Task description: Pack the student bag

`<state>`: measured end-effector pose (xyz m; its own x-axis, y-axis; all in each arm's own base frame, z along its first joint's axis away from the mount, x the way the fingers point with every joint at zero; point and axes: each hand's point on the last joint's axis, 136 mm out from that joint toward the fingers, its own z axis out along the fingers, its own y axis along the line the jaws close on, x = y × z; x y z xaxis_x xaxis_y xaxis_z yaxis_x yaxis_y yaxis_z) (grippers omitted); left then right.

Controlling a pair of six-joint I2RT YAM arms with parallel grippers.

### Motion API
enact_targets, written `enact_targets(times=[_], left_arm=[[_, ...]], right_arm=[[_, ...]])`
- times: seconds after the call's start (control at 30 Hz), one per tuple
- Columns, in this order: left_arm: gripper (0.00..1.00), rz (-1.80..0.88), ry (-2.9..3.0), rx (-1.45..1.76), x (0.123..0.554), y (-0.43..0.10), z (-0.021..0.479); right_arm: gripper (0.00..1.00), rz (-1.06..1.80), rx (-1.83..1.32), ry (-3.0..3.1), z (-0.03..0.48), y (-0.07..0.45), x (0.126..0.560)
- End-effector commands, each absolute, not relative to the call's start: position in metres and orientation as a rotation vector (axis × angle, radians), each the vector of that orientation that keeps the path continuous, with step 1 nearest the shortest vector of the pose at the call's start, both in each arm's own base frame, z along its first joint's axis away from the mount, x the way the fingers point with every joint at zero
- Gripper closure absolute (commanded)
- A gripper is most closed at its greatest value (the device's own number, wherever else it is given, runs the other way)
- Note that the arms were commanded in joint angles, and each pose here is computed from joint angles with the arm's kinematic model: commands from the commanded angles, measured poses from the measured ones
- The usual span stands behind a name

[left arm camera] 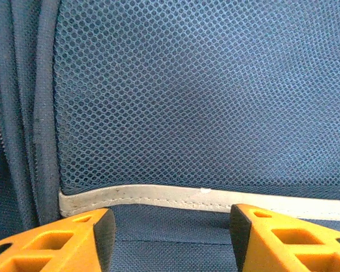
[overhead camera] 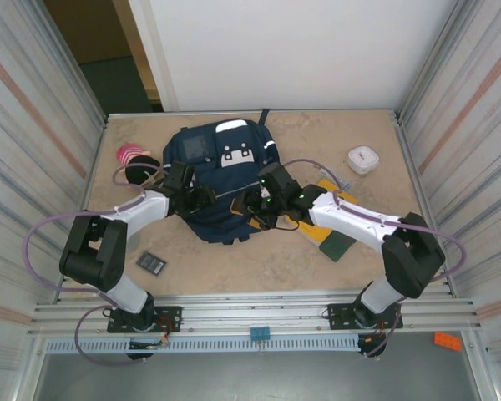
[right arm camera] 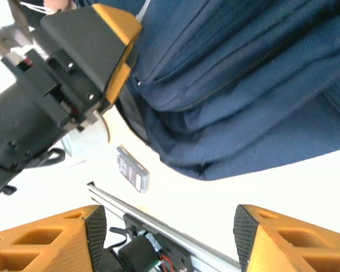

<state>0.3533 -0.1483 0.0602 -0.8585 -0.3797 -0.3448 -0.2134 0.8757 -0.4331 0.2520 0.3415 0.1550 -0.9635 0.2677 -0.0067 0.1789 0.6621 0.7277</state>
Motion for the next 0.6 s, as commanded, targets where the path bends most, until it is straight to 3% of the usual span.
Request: enact_targets(times=[0.0,0.13,0.33,0.57], left_arm=[[0.40,-0.479,2.645,-0.456,0.346,-0.138,0.055],[0.37,-0.563,2.551,-0.405,0.345,-0.142,0.094],[0.39,-0.633,2.436,-0.408,0.347,-0.145,0.133],[0.40,-0.614,2.438,-0.391,0.348,-0.151,0.141]], right_arm=[[0.39,1.106,0.233,2.741,0.187,0.327,0.250],[0.40,1.118,0.228,2.670,0.199,0.323,0.289],[0.42,1.065,0.240,2.616,0.165,0.321,0.349],[0.43,1.063,0.266,2.666,0.111,0.334,0.352]])
